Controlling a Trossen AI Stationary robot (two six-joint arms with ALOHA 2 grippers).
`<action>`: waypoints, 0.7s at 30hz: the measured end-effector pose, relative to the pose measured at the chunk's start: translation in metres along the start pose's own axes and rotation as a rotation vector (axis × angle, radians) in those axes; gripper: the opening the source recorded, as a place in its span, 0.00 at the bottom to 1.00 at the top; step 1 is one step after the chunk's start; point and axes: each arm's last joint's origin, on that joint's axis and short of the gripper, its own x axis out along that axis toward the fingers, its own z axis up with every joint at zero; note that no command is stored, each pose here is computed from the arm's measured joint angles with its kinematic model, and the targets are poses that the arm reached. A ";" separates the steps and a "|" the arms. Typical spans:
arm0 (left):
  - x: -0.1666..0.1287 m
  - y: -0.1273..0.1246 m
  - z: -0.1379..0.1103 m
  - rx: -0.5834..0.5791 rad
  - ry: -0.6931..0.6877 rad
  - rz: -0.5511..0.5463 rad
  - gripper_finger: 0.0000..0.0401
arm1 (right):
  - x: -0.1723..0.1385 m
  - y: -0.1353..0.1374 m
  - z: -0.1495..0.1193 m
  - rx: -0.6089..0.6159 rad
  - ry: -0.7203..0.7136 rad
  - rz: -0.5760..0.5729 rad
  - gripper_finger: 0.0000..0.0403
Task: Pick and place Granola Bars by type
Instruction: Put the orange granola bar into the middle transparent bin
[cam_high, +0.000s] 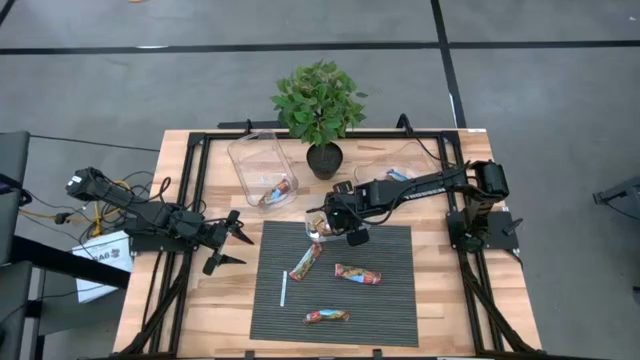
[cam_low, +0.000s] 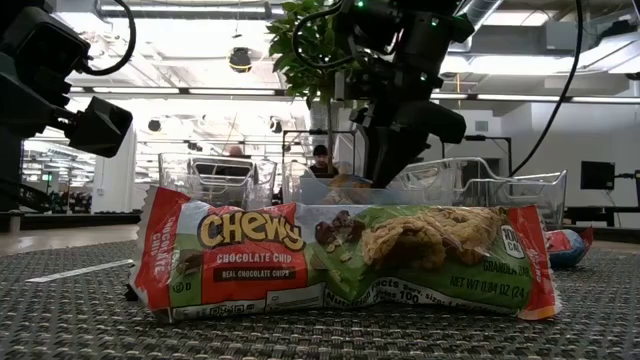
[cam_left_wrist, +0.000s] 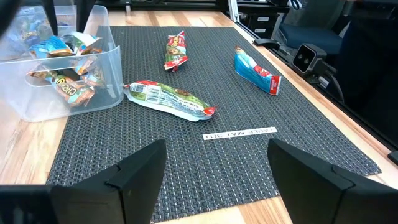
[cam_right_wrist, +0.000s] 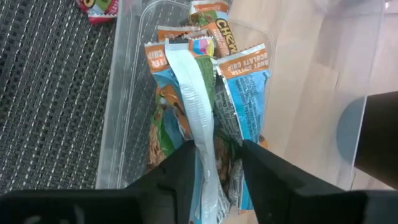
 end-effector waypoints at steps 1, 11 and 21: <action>0.000 0.000 0.000 0.000 0.000 0.000 0.68 | 0.000 0.000 0.000 -0.001 0.000 0.000 0.31; 0.000 0.000 0.000 0.000 0.000 0.000 0.68 | 0.000 0.000 0.000 -0.007 0.000 0.000 0.38; 0.000 0.000 0.000 0.000 0.000 0.000 0.68 | 0.000 0.000 0.000 -0.005 -0.003 -0.001 0.50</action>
